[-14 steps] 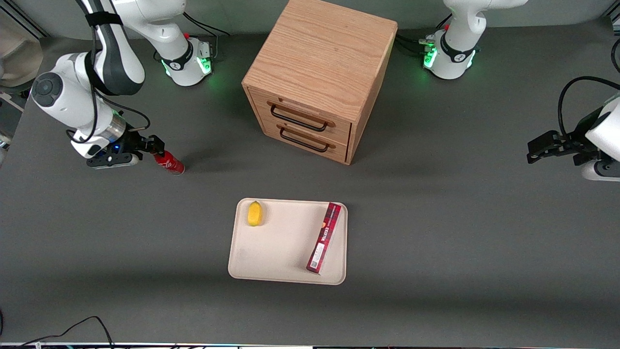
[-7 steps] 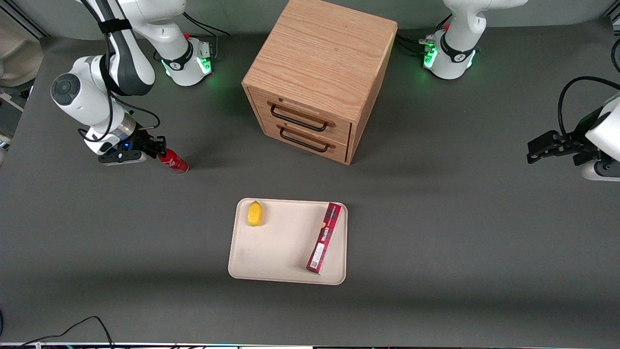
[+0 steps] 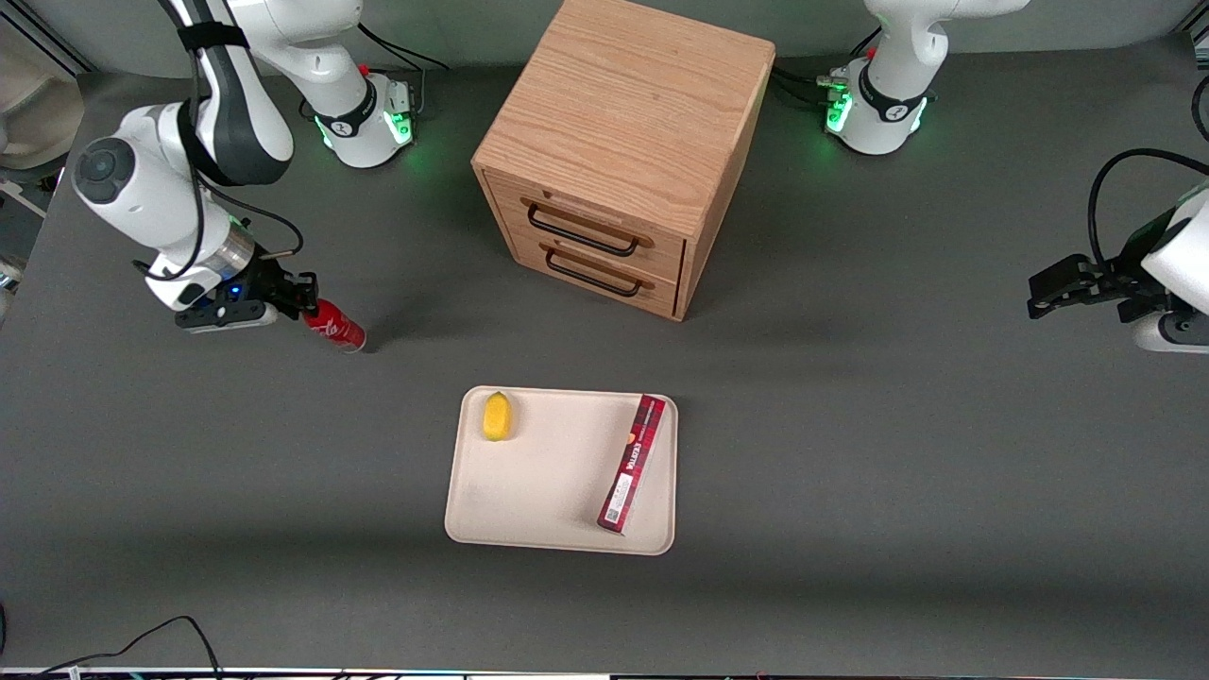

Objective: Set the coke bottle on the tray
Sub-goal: 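Lift the bottle and carry it over the cream tray, then lower the bottle onto the tray beside the lemon and open the gripper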

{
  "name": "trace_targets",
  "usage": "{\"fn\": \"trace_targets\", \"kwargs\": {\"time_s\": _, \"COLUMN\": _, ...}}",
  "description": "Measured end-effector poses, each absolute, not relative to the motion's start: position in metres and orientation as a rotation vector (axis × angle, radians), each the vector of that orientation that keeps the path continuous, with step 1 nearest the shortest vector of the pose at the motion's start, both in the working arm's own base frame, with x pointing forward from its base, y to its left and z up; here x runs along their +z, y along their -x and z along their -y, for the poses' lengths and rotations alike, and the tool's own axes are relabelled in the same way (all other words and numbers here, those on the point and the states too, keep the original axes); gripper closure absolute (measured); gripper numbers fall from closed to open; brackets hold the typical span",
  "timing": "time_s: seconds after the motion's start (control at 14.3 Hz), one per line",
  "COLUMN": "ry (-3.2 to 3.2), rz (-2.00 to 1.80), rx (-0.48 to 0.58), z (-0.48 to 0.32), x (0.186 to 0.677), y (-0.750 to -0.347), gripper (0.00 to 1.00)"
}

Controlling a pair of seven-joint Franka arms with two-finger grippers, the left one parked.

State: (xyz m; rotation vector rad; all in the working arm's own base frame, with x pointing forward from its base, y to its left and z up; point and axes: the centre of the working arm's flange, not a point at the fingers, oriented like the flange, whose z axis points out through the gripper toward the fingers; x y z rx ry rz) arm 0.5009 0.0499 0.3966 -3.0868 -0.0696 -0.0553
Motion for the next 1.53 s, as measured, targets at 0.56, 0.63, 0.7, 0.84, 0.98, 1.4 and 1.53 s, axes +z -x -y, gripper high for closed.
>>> {"fn": "trace_targets", "kwargs": {"time_s": 0.56, "ry": 3.051, "rz": 0.103, "rx": -0.18, "z": -0.205, "x": 0.45, "y": -0.655, "gripper": 0.69}}
{"fn": "trace_targets", "kwargs": {"time_s": 0.63, "ry": 3.052, "rz": 0.097, "rx": -0.174, "z": -0.219, "x": 0.438, "y": -0.666, "gripper": 0.69}}
{"fn": "trace_targets", "kwargs": {"time_s": 0.7, "ry": 3.055, "rz": 0.084, "rx": -0.167, "z": -0.23, "x": 0.426, "y": -0.675, "gripper": 0.69}}
{"fn": "trace_targets", "kwargs": {"time_s": 0.84, "ry": 3.067, "rz": 0.053, "rx": -0.162, "z": -0.248, "x": 0.402, "y": -0.689, "gripper": 0.69}}
{"fn": "trace_targets", "kwargs": {"time_s": 0.98, "ry": 3.076, "rz": 0.028, "rx": -0.159, "z": -0.257, "x": 0.385, "y": -0.699, "gripper": 0.69}}
{"fn": "trace_targets", "kwargs": {"time_s": 1.4, "ry": 3.088, "rz": 0.042, "rx": -0.136, "z": -0.276, "x": 0.348, "y": -0.707, "gripper": 0.69}}
{"fn": "trace_targets", "kwargs": {"time_s": 1.53, "ry": 3.086, "rz": 0.04, "rx": -0.148, "z": -0.277, "x": 0.34, "y": -0.709, "gripper": 0.69}}
